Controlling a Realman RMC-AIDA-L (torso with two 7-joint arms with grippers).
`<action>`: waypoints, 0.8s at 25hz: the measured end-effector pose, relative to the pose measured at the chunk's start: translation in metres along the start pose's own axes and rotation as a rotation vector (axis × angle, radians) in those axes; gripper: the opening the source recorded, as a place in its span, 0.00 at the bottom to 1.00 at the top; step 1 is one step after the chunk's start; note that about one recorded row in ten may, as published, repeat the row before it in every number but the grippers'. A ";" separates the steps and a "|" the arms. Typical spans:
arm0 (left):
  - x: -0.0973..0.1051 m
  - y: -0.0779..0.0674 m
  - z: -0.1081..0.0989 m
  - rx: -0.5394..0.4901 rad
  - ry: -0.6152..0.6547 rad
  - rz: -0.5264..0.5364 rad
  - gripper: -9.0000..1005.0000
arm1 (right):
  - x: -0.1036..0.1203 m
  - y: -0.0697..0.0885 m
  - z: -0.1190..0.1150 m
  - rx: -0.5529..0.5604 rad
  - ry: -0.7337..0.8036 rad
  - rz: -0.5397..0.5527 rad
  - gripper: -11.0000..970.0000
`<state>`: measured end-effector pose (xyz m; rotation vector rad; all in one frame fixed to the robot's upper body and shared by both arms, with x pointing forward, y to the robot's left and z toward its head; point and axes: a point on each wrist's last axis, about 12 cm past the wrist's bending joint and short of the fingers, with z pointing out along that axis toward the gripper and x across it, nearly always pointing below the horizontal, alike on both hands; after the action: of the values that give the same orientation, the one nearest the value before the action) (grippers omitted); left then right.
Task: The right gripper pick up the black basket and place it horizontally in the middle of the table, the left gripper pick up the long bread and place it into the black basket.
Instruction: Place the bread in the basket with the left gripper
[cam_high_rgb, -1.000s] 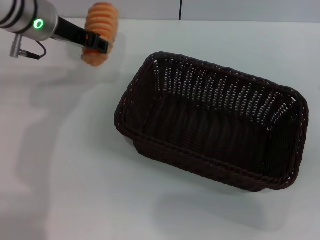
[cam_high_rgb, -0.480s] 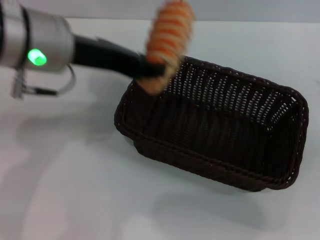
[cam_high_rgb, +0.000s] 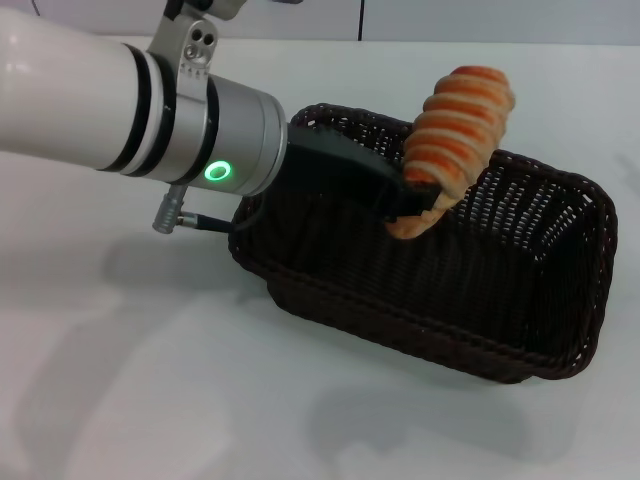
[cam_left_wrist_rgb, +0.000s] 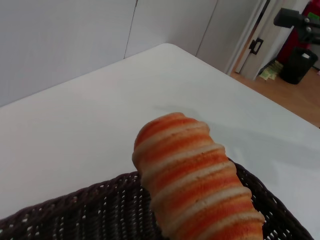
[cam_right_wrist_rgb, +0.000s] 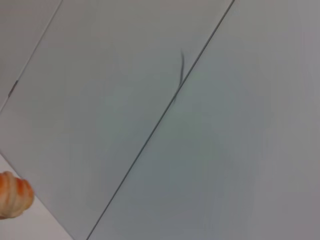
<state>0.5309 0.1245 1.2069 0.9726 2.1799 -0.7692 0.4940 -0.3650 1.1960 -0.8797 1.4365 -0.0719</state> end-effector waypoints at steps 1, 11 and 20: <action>-0.001 0.000 0.000 0.000 0.000 0.001 0.34 | 0.000 0.000 0.000 0.000 0.000 0.000 0.61; -0.004 0.003 0.005 0.046 -0.011 -0.041 0.29 | 0.001 0.001 -0.002 0.001 0.005 -0.005 0.61; -0.003 0.008 0.004 0.044 -0.041 -0.076 0.39 | 0.001 0.002 -0.002 -0.003 0.004 -0.005 0.61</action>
<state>0.5400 0.1245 1.2042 0.8921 2.1835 -0.8685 0.4916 -0.3655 1.1943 -0.8858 1.4383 -0.0754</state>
